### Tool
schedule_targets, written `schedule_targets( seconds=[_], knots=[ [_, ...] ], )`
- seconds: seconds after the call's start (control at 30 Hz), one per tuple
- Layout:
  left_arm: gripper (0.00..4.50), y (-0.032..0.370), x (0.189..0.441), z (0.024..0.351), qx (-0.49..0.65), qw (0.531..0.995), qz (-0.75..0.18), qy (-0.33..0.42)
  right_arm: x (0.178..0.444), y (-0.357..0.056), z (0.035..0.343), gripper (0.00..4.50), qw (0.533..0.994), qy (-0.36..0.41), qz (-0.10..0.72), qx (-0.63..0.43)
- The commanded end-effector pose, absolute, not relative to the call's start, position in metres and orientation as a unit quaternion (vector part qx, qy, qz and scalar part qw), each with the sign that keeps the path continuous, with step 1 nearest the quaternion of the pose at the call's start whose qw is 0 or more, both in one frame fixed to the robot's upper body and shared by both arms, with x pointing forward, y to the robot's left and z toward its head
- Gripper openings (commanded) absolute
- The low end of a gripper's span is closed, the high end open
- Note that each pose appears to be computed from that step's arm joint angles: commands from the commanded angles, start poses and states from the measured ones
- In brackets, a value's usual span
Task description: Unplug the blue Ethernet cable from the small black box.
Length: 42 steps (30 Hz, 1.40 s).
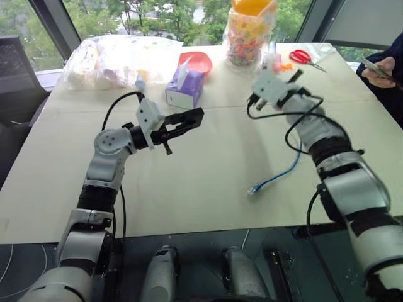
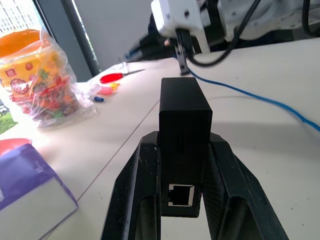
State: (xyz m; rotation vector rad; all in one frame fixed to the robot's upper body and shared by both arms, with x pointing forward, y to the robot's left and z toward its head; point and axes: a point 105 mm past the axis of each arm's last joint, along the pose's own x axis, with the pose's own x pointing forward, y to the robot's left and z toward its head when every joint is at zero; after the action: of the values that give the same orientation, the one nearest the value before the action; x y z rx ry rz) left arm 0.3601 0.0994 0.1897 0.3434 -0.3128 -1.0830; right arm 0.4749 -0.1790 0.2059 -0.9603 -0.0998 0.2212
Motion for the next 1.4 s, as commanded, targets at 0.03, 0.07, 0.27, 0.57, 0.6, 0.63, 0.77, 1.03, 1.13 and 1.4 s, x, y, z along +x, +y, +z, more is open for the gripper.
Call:
schedule_targets(
  seconds=[0.03,0.07,0.27,0.57,0.6,0.63,0.77,1.03,1.13,1.4],
  knots=[
    [0.51,0.091,0.352,0.185,0.181,0.814,-0.530,-0.154,0.475,-0.179,0.192,0.12,0.919,0.010,0.134,-0.370],
    [0.51,0.090,0.351,0.182,0.183,0.812,-0.532,-0.152,0.475,-0.182,0.186,0.47,0.931,0.031,0.133,-0.338],
    [0.51,0.085,0.348,0.166,0.215,0.797,-0.546,-0.144,0.471,-0.188,0.178,3.12,0.970,0.088,0.128,-0.186],
    [0.51,0.087,0.354,0.150,0.258,0.788,-0.539,-0.151,0.444,-0.192,0.223,4.46,0.989,0.053,0.135,-0.029],
    [0.51,0.088,0.355,0.150,0.265,0.787,-0.535,-0.154,0.439,-0.191,0.227,4.46,0.988,0.050,0.142,-0.017],
    [0.51,0.087,0.361,0.149,0.267,0.797,-0.520,-0.154,0.430,-0.189,0.230,4.46,0.987,0.045,0.153,-0.009],
    [0.51,0.079,0.383,0.150,0.255,0.826,-0.476,-0.158,0.406,-0.180,0.225,4.46,0.984,0.051,0.169,0.003],
    [1.01,0.064,0.397,0.139,0.271,0.832,-0.459,-0.155,0.392,-0.169,0.215,4.49,0.985,0.060,0.162,0.012],
    [2.28,0.066,0.405,0.131,0.215,0.858,-0.452,-0.112,0.389,-0.167,0.216,4.50,0.985,0.060,0.162,0.020],
    [4.49,0.082,0.412,0.118,0.128,0.889,-0.439,-0.038,0.388,-0.160,0.217,4.50,0.984,0.059,0.167,0.020]
  ],
)
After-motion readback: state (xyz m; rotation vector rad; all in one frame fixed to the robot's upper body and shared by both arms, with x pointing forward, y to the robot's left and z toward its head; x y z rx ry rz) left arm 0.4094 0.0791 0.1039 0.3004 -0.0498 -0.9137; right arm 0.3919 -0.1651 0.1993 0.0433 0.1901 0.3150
